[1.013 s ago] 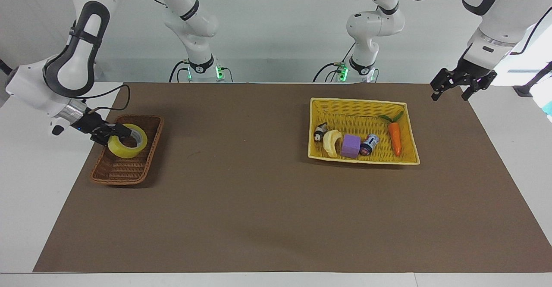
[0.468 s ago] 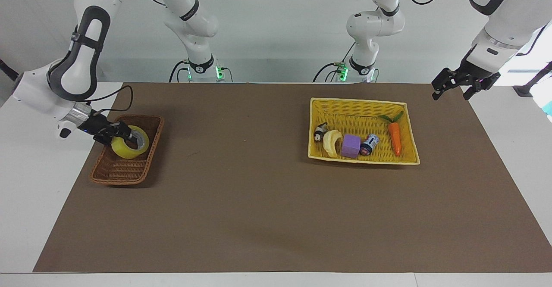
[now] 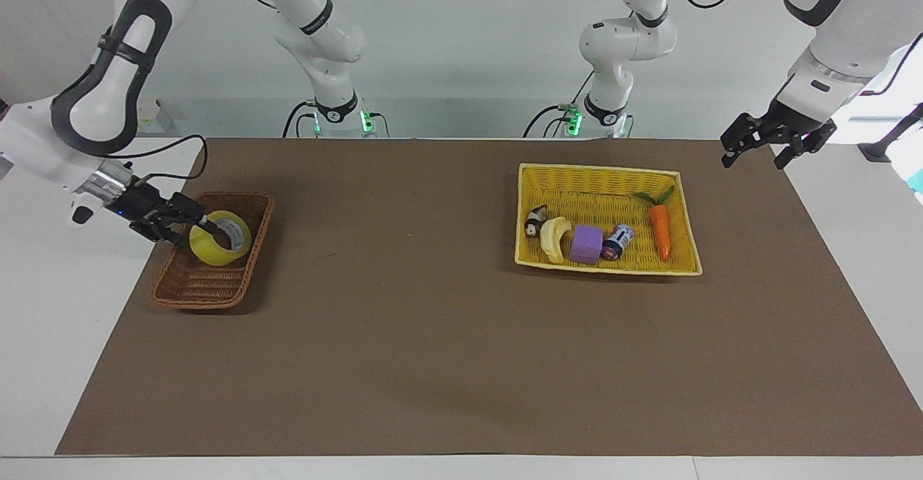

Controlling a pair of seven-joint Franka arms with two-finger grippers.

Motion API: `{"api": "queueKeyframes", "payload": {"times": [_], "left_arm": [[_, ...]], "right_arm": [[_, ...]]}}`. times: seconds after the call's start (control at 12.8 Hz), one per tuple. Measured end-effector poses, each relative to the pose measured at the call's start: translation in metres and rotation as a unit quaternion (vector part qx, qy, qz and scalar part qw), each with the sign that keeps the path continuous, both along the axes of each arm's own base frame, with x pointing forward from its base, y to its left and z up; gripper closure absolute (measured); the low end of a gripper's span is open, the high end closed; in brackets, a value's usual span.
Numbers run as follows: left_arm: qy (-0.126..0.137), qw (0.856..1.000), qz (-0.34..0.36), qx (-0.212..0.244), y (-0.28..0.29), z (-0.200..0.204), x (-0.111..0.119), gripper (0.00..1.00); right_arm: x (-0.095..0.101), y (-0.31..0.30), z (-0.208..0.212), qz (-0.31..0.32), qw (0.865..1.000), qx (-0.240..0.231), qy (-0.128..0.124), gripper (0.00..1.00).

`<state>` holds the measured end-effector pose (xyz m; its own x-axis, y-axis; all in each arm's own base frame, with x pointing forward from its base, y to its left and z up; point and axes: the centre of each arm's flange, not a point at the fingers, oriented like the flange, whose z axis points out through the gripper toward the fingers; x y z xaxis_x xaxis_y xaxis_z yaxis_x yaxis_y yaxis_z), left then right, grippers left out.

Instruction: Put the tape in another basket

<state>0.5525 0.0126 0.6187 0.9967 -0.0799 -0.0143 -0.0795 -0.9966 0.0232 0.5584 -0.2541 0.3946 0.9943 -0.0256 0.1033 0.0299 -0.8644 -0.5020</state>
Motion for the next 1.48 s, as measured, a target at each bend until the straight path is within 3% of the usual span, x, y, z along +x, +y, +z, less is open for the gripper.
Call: {"api": "queueKeyframes", "payload": {"times": [0.16, 0.47, 0.7, 1.01, 1.25, 1.48], "left_arm": [[0.003, 1.000, 0.002, 0.000, 0.003, -0.001, -0.001, 0.00], [0.005, 1.000, 0.005, 0.000, 0.006, -0.001, -0.001, 0.00], [0.005, 1.000, 0.005, 0.000, 0.006, -0.001, -0.001, 0.00], [0.005, 1.000, 0.005, 0.000, 0.006, -0.001, -0.001, 0.00], [0.005, 1.000, 0.005, 0.000, 0.006, -0.001, -0.001, 0.00], [0.005, 1.000, 0.005, 0.000, 0.006, -0.001, -0.001, 0.00]], "right_arm": [[0.020, 0.013, 0.042, -0.016, 1.000, -0.022, -0.015, 0.00], [0.049, 0.059, 0.108, 0.023, 0.994, -0.098, -0.041, 0.00], [0.054, 0.109, 0.143, 0.037, 0.983, -0.176, -0.028, 0.00], [0.041, 0.202, 0.191, -0.012, 0.974, -0.227, 0.005, 0.00], [0.027, 0.209, 0.201, -0.056, 0.969, -0.236, 0.042, 0.00], [0.010, 0.205, 0.227, -0.065, 0.967, -0.239, 0.057, 0.00]]}}
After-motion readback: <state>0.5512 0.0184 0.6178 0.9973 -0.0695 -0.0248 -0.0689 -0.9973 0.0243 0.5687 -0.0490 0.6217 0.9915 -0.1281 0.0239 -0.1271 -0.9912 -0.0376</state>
